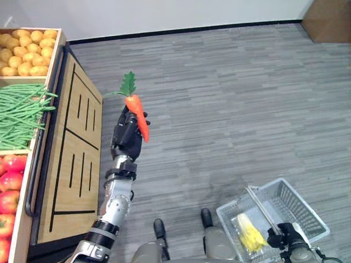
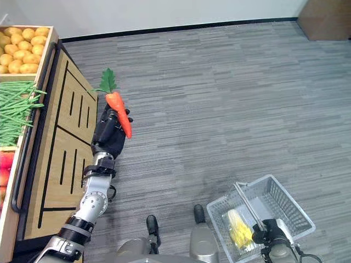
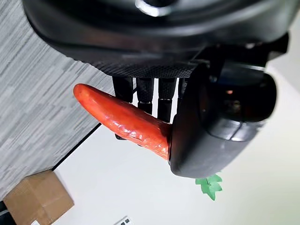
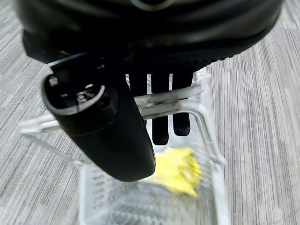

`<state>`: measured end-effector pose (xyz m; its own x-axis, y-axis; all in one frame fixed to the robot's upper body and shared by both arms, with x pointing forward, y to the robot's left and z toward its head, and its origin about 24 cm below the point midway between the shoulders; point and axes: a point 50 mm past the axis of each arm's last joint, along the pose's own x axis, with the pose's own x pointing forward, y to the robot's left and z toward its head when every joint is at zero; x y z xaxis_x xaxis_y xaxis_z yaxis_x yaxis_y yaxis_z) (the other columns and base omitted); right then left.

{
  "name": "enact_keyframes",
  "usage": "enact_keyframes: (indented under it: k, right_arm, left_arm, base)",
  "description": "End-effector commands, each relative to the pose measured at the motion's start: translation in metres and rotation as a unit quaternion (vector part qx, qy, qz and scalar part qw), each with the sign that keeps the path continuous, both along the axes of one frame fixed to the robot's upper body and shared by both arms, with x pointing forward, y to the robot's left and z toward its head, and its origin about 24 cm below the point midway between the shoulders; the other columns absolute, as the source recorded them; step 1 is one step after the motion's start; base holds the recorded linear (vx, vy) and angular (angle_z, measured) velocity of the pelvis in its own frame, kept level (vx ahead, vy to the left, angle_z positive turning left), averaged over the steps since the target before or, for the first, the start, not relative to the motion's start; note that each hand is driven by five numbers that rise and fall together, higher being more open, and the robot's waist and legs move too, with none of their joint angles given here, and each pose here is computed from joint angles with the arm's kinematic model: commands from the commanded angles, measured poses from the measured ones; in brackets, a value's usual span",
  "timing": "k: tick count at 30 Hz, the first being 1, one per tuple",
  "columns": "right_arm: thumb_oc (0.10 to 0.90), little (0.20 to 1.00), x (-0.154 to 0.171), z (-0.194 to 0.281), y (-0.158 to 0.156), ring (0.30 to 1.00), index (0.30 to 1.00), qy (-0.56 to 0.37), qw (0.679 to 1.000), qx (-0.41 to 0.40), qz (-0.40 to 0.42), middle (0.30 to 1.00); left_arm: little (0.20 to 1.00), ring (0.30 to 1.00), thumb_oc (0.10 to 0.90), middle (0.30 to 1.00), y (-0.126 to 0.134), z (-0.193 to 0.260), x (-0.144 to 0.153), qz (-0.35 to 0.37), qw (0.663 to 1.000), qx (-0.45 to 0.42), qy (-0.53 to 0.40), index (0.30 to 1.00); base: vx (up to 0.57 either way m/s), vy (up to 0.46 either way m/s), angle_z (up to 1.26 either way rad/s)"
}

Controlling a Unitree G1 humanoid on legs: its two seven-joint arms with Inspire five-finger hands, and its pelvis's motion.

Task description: Get the vegetables into the basket

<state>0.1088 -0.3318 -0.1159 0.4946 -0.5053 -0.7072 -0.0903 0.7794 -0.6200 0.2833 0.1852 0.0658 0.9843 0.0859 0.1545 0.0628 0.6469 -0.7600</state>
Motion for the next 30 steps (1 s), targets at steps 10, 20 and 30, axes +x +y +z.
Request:
enact_keyframes:
  k: [10, 20, 30]
  right_arm:
    - [0.4, 0.3, 0.024, 0.064, -0.079, 0.3, 0.3, -0.036, 0.988, -0.146, -0.028, 0.3]
    - [0.4, 0.3, 0.131, 0.136, -0.057, 0.3, 0.3, -0.238, 0.952, -0.165, 0.102, 0.3]
    - [0.4, 0.3, 0.182, 0.191, -0.04, 0.3, 0.3, -0.176, 0.878, -0.313, 0.317, 0.3]
  left_arm:
    - [0.3, 0.3, 0.4, 0.3, -0.014, 0.048, -0.003, -0.079, 0.985, 0.065, -0.136, 0.3]
    - [0.3, 0.3, 0.4, 0.3, -0.026, 0.054, -0.01, -0.138, 0.974, 0.097, -0.15, 0.3]
    - [0.3, 0.3, 0.4, 0.3, -0.04, 0.065, -0.007, -0.216, 0.942, 0.19, -0.175, 0.3]
  base:
    - [0.06, -0.029, 0.06]
    - [0.0, -0.018, 0.0]
    - [0.0, -0.007, -0.07]
